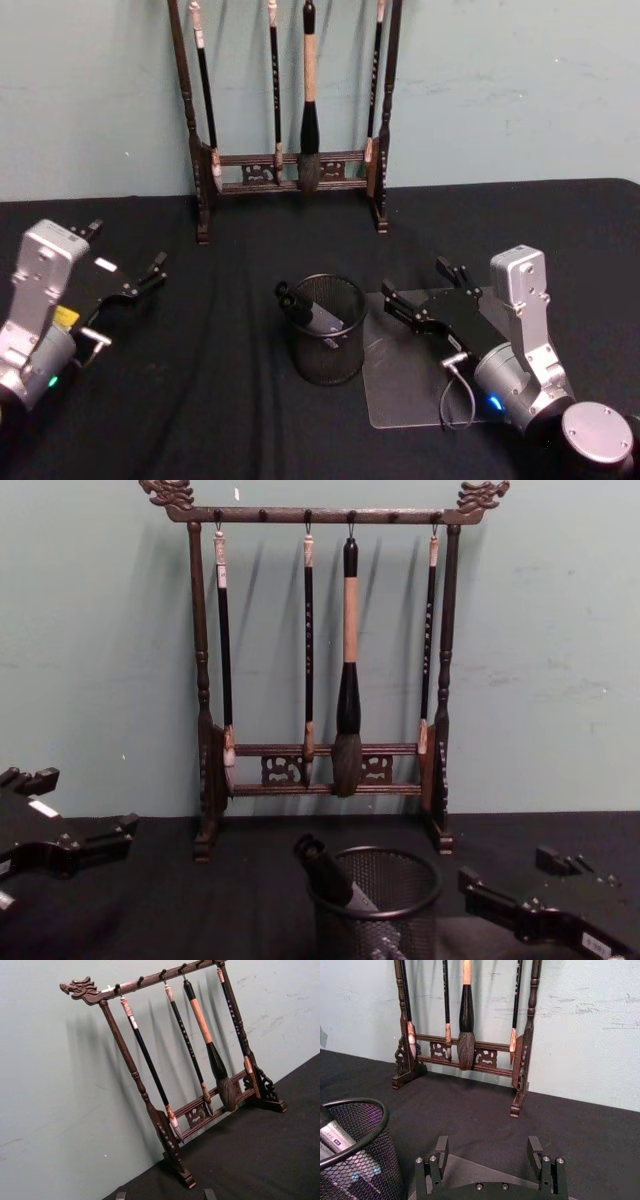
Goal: Pick up the water-based marker from the table and place it into the pen holder.
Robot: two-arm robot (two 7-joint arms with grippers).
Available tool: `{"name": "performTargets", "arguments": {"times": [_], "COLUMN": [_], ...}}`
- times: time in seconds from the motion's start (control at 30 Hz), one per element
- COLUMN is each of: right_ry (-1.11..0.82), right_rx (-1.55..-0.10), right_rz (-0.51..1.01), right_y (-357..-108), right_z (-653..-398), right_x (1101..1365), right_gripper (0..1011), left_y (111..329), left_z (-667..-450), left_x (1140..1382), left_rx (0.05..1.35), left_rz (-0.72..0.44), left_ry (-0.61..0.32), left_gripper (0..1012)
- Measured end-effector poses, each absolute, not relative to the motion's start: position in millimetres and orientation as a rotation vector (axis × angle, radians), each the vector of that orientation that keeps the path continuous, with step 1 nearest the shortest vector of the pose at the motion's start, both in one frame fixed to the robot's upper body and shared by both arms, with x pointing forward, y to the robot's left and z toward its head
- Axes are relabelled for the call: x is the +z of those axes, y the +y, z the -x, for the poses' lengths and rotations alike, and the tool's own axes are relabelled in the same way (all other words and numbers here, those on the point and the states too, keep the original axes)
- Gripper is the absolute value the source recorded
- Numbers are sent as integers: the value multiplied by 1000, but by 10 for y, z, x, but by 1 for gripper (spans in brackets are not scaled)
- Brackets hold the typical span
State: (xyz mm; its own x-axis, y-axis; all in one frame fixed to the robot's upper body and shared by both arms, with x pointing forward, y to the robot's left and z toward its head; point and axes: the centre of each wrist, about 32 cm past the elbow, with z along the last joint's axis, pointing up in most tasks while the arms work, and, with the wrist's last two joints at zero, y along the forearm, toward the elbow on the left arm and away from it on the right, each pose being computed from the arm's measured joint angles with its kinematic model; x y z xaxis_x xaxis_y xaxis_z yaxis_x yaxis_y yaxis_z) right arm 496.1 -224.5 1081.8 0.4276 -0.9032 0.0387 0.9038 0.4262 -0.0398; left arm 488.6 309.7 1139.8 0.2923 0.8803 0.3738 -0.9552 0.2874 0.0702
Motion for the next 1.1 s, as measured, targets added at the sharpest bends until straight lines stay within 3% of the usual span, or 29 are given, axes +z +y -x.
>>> {"name": "performTargets", "arguments": {"times": [1.1], "right_ry": [-14], "right_rx": [-1129], "right_rz": [56], "right_y": [-2241], "right_z": [-4957], "right_x": [10826], "right_gripper": [1000], "left_y": [3097], "left_z": [-4886], "left_x": [11398], "left_rx": [1248], "left_rz": [-304], "left_ry": [-285], "left_gripper": [1009]}}
